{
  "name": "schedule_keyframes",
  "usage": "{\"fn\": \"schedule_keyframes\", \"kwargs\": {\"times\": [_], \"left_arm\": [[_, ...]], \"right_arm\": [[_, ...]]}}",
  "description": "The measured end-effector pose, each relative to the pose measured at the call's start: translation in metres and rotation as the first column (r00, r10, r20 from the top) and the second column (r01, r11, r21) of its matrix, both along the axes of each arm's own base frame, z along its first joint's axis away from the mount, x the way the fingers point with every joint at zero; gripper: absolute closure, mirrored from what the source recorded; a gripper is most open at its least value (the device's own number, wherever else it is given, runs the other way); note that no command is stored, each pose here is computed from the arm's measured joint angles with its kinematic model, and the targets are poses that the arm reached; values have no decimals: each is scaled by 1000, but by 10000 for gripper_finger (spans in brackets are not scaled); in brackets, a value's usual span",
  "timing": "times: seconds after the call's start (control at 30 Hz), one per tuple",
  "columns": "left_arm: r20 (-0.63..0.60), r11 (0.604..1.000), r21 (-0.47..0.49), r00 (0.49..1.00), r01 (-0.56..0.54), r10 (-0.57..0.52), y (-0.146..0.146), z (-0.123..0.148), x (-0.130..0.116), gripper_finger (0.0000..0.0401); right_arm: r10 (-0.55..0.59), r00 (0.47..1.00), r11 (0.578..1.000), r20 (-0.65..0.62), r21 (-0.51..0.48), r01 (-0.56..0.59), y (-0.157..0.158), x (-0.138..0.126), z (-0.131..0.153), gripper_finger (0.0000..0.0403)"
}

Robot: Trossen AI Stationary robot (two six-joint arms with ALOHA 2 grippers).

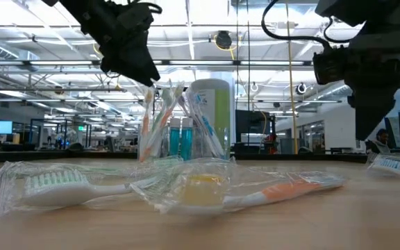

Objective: Pick & Place toothbrushing station
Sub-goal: Put the blue toothbrush into the transparent organizer

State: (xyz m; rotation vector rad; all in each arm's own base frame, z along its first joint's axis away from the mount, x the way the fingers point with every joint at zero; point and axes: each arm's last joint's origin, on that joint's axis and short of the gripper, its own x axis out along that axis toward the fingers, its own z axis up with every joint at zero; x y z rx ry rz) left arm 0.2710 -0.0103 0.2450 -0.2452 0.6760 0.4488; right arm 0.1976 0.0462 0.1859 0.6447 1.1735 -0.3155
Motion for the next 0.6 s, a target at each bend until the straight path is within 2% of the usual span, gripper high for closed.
{"fn": "schedule_keyframes", "kwargs": {"times": [0.13,0.27,0.6], "left_arm": [[-3,1000,9,1000,17,-17,0,0,0,219],[-5,1000,12,1000,20,-20,0,0,0,219],[24,1000,-11,999,-29,29,9,1,2,219]], "right_arm": [[-65,996,998,-53,-29,64,2,-6,-2,236],[-80,996,996,-30,-36,79,5,-7,-6,236],[-130,991,991,19,16,130,2,-18,-45,237]]}}
